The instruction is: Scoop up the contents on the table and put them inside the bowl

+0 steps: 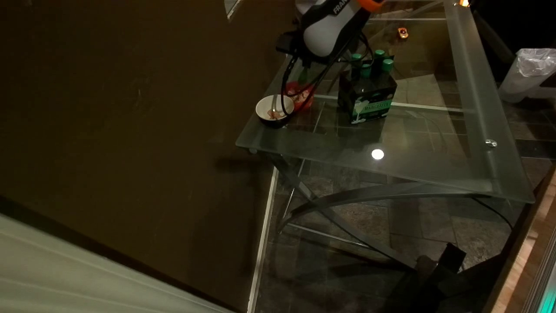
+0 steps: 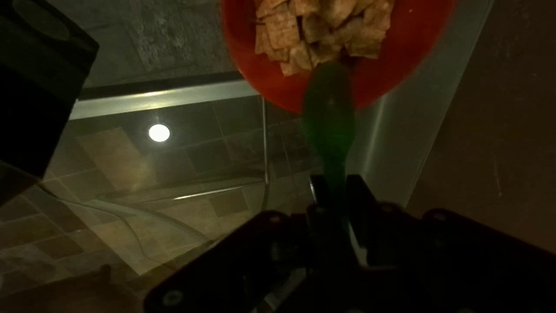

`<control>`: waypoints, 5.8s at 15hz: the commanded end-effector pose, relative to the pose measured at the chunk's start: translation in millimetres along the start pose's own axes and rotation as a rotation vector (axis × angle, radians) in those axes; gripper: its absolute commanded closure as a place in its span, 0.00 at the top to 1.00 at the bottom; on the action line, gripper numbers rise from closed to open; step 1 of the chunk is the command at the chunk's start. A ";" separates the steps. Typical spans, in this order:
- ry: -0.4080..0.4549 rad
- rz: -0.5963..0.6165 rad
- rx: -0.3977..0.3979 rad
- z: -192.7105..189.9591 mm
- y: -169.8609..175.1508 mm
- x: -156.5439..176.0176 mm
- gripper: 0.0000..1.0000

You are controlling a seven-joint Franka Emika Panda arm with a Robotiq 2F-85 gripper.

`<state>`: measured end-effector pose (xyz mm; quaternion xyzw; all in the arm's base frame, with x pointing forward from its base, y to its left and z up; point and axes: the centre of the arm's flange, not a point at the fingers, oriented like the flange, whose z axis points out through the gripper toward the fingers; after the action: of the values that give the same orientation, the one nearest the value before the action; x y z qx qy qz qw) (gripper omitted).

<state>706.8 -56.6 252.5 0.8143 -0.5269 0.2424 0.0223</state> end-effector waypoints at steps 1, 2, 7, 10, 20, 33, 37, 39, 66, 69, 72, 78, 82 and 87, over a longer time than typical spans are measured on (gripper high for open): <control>0.075 -0.044 0.021 1.2 0.9 -18.5 0.04; 0.087 -0.052 0.032 2.4 -0.9 -21.2 0.04; 0.123 -0.066 0.075 13.8 -2.9 -33.5 0.04; 0.116 -0.082 0.054 18.1 3.1 -42.2 0.04; 0.059 -0.081 0.028 13.3 6.0 -52.6 0.04; -0.077 -0.028 -0.026 12.3 6.5 -52.6 0.04; -0.123 0.006 -0.013 17.8 6.9 -47.2 0.04; -0.149 0.029 -0.010 22.1 8.7 -43.6 0.04; -0.397 0.157 0.027 4.3 16.4 5.7 0.04; -0.395 0.157 0.032 -0.3 18.3 13.4 0.04; -0.395 0.154 0.045 -5.9 21.8 18.4 0.04; -0.394 0.119 0.069 -27.2 23.2 16.3 0.04; -0.404 0.086 0.088 -42.8 19.3 4.6 0.04; -0.414 0.069 0.103 -54.1 4.4 -15.6 0.04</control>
<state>690.4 -44.3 284.5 0.8259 -0.5392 0.1064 -0.1257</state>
